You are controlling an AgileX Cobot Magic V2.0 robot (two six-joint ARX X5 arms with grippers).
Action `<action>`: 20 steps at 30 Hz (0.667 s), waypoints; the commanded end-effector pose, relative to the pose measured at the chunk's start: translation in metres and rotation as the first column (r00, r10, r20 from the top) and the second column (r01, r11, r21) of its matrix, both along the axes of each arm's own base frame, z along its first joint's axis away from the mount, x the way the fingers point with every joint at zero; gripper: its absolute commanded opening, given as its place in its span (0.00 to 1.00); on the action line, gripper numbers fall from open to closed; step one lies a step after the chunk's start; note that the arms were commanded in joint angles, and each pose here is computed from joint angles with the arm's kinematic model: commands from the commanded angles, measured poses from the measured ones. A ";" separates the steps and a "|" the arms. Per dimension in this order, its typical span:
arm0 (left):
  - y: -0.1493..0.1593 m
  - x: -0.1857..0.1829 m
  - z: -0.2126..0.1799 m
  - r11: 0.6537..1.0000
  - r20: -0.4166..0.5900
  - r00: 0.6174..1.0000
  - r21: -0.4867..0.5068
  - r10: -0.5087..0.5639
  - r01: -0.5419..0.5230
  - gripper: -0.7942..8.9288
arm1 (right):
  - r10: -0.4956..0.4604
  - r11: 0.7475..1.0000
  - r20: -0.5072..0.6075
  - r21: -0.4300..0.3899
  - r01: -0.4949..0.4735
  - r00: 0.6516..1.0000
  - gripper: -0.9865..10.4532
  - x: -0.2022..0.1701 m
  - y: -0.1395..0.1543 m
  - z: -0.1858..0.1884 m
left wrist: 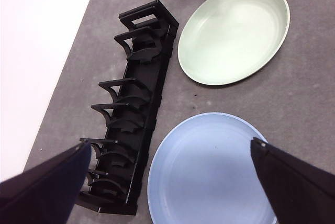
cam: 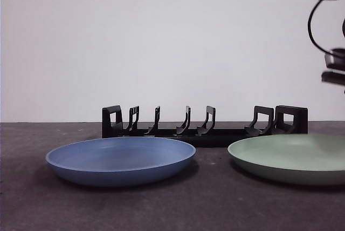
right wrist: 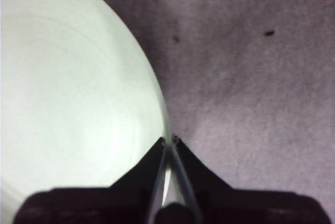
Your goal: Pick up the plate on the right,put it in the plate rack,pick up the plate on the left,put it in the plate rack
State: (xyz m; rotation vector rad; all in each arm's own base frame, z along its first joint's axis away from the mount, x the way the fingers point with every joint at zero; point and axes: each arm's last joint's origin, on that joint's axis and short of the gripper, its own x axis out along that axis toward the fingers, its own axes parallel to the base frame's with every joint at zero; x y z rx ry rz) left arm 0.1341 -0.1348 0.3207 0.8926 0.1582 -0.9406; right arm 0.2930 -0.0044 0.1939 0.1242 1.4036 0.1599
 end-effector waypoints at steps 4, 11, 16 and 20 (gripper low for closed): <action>-0.001 0.000 0.002 1.000 0.036 0.999 0.015 -0.024 0.023 0.73 | 0.024 1.000 0.107 0.008 -0.025 0.994 0.08 0.000 0.001 0.053; -0.003 0.003 0.008 0.998 0.158 0.986 0.031 -0.057 0.053 0.73 | 0.049 0.996 0.267 0.059 -0.067 0.963 0.08 -0.011 0.006 0.133; -0.005 0.005 0.017 0.996 0.291 0.953 0.048 -0.085 0.074 0.73 | 0.086 0.992 0.324 0.060 -0.112 0.942 0.08 -0.022 0.015 0.175; -0.007 0.006 0.021 0.991 0.385 0.914 0.092 -0.128 0.101 0.73 | 0.130 0.979 0.375 0.096 -0.178 0.918 0.08 -0.027 0.032 0.197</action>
